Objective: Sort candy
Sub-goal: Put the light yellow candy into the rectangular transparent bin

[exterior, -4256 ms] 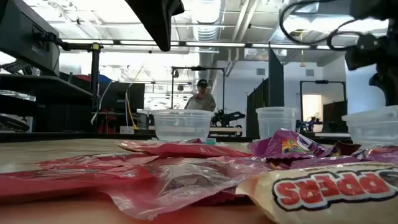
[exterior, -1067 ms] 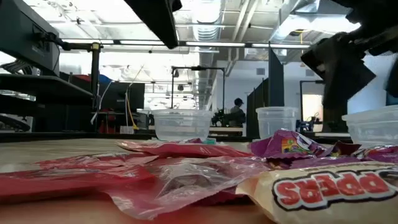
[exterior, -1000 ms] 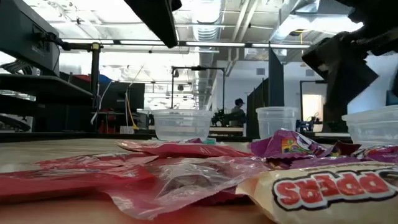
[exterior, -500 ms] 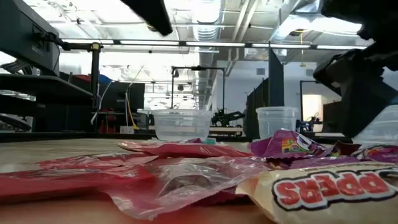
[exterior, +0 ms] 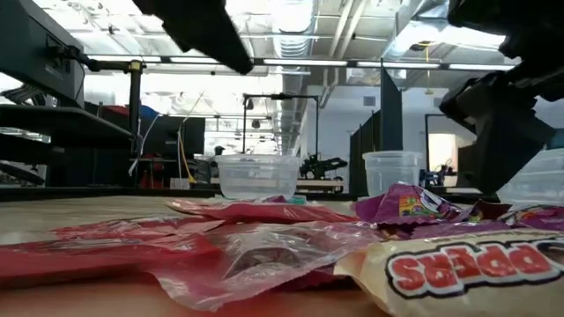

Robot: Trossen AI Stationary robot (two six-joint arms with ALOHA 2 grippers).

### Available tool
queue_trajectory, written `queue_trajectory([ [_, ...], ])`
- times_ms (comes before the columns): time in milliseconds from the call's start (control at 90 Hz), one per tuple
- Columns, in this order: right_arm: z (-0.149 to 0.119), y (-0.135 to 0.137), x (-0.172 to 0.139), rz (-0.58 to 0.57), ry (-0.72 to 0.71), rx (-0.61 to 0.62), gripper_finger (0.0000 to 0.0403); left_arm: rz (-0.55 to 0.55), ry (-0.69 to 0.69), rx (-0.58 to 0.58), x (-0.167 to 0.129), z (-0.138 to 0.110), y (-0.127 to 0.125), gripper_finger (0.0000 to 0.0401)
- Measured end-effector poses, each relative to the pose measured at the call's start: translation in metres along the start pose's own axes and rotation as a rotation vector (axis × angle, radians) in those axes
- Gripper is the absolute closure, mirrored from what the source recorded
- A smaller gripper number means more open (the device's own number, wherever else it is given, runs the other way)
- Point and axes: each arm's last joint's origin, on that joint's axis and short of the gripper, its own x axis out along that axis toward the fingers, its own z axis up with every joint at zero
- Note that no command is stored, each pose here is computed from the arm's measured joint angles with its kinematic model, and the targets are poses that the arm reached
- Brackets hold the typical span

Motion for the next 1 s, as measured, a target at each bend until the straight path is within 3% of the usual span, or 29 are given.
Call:
queue_trajectory([
  [111, 0.000, 0.000, 0.000, 0.002, -0.002, 0.000, 0.0173, -0.023, -0.093, -0.055, -0.012, -0.005, 0.020, 0.0401],
  [311, 0.001, -0.001, 0.000, -0.001, -0.003, 0.005, 0.0173, -0.256, -0.442, -0.254, -0.022, -0.018, 0.019, 0.0401],
  [433, 0.001, -0.002, 0.001, 0.021, 0.010, 0.007, 0.0173, -0.198, -0.626, -0.356, -0.019, -0.026, 0.013, 0.0401],
  [567, -0.001, 0.002, 0.000, 0.052, 0.024, -0.060, 0.0173, -0.069, -0.684, -0.334, -0.005, -0.029, 0.008, 0.0401],
  [644, -0.001, 0.008, -0.003, 0.060, 0.048, -0.106, 0.0173, -0.034, -0.686, -0.263, 0.004, -0.030, 0.005, 0.0401],
  [867, 0.016, 0.016, -0.013, 0.059, 0.058, -0.148, 0.0173, -0.002, -0.691, -0.175, 0.009, -0.026, 0.000, 0.0401],
  [1000, 0.014, 0.003, -0.010, -0.019, 0.117, -0.145, 0.0173, 0.016, -0.651, -0.124, 0.013, -0.031, 0.000, 0.0401],
])
